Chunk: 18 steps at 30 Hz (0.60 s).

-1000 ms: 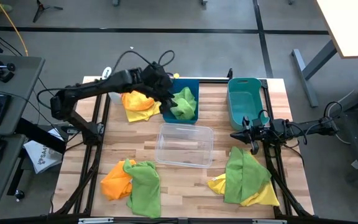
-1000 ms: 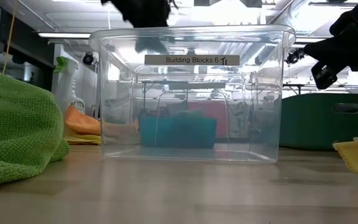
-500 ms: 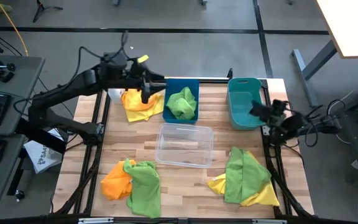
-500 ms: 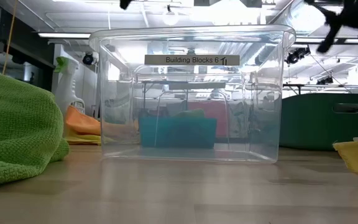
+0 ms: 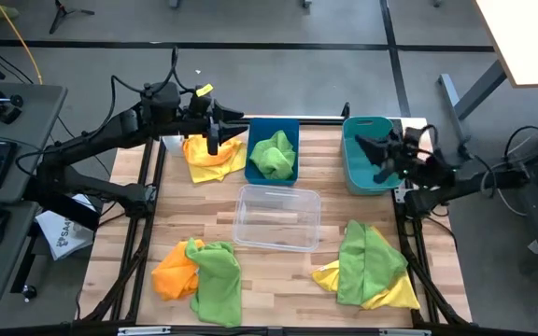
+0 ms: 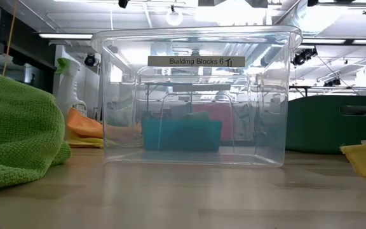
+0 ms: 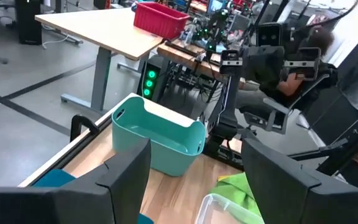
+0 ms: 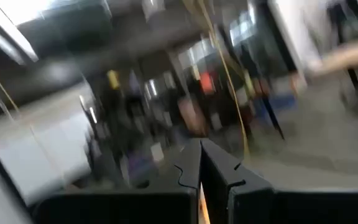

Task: Sort microfiber towel by color & place in baskets
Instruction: Put the right green microfiber cloth into the blue bin

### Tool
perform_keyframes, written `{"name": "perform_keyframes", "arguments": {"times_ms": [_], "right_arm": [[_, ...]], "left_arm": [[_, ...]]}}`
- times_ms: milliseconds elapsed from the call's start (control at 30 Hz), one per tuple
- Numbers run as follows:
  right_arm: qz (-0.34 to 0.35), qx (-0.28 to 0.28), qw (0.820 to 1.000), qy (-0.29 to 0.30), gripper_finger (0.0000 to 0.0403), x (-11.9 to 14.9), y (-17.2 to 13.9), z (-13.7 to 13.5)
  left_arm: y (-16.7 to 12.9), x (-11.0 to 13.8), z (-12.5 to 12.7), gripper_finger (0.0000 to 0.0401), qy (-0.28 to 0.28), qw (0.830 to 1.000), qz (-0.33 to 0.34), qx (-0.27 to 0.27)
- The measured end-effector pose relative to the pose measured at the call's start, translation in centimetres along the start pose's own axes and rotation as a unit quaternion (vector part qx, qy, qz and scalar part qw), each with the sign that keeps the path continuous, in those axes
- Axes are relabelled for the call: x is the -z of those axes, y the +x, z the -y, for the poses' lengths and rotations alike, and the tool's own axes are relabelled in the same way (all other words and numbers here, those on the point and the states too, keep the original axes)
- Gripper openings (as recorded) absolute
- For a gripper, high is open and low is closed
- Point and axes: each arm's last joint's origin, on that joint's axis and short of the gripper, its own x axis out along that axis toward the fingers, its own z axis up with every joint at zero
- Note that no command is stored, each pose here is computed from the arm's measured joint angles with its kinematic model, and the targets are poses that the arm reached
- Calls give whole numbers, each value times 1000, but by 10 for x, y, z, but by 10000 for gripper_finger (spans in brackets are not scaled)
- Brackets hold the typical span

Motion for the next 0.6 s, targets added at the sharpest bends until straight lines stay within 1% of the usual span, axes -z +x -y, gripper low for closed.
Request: {"name": "perform_keyframes", "arguments": {"times_ms": [67, 100, 133, 167, 200, 267, 333, 367, 400, 467, 533, 600], "right_arm": [[-97, 33, 994, 23, 10, -1, -1, -1], [-150, 50, 987, 34, 18, 0, -2, 0], [-209, 68, 974, 49, 30, 3, -4, 0], [-265, 86, 958, 69, 44, 6, -6, 1], [-323, 102, 937, 89, 62, 12, -7, 0], [-438, 126, 883, 111, 101, 28, -12, -2], [-540, 137, 822, 118, 145, 49, -16, -9], [-587, 140, 788, 118, 168, 62, -19, -12], [-626, 144, 759, 105, 191, 74, -23, -14], [-683, 160, 708, 83, 232, 98, -30, -16], [-721, 187, 665, 53, 265, 121, -38, -13], [-745, 222, 628, 35, 289, 137, -46, -7]], "left_arm": [[-3, -1, 1, 239, 9, 1000, 3, 1], [-5, -1, 1, 239, 13, 1000, 3, 1], [-7, -2, 1, 239, 20, 1000, 7, 1], [-10, -4, 0, 239, 25, 1000, 11, 0], [-12, -5, -1, 239, 28, 999, 14, -2], [-17, -7, -3, 239, 34, 999, 22, -9], [-22, -9, -7, 239, 33, 999, 28, -18], [-24, -10, -8, 239, 32, 999, 30, -23], [-27, -11, -10, 239, 32, 999, 31, -27], [-31, -11, -12, 239, 30, 999, 28, -35], [-34, -11, -14, 239, 29, 998, 24, -41], [-35, -10, -15, 239, 27, 998, 21, -45]]}}
